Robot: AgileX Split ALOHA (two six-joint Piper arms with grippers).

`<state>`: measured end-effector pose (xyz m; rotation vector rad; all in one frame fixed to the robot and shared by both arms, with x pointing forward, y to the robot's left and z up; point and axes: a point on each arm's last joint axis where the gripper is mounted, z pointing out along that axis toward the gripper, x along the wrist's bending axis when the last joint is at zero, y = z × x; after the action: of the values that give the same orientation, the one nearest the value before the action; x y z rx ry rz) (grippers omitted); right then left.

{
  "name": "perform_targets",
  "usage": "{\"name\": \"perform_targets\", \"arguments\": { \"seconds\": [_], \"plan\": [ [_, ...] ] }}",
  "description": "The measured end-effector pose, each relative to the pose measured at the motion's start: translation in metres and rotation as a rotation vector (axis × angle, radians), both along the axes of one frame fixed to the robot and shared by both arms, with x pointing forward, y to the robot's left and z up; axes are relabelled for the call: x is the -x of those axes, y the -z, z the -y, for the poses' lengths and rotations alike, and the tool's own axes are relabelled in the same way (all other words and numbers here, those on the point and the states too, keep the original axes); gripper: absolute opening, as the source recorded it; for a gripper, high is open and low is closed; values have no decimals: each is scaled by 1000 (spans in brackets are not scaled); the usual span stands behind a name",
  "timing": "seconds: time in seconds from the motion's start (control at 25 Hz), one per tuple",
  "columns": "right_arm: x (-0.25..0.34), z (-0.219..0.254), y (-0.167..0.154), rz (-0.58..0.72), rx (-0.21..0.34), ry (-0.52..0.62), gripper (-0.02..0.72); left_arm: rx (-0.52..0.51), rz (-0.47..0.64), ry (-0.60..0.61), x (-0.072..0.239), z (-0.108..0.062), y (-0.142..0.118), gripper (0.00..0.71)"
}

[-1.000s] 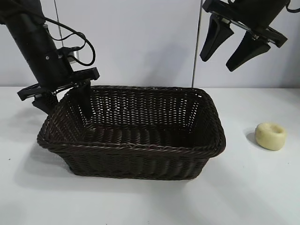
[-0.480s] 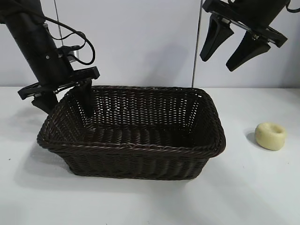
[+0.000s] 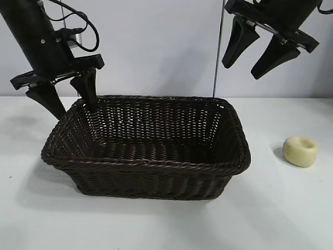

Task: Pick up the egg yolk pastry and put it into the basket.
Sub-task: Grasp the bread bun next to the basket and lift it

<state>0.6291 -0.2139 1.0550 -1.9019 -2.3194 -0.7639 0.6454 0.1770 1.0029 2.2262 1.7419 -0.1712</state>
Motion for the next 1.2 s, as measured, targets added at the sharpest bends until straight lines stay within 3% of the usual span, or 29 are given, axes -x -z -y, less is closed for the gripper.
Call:
{"name": "perform_targets", "arguments": {
  "seconds": [0.36, 0.56, 0.68, 0.96, 1.2],
  "plan": [
    [0, 0, 0, 0, 0, 0, 465, 30, 109, 13, 24, -5, -62, 497],
    [0, 0, 0, 0, 0, 0, 465, 127, 113, 22, 38, 0, -85, 497],
    [0, 0, 0, 0, 0, 0, 465, 186, 87, 21, 42, 5, -83, 497],
    [0, 0, 0, 0, 0, 0, 465, 298, -8, -31, 51, 13, -46, 497],
    [0, 0, 0, 0, 0, 0, 465, 338, 3, -54, 50, 15, -43, 497]
  ]
}}
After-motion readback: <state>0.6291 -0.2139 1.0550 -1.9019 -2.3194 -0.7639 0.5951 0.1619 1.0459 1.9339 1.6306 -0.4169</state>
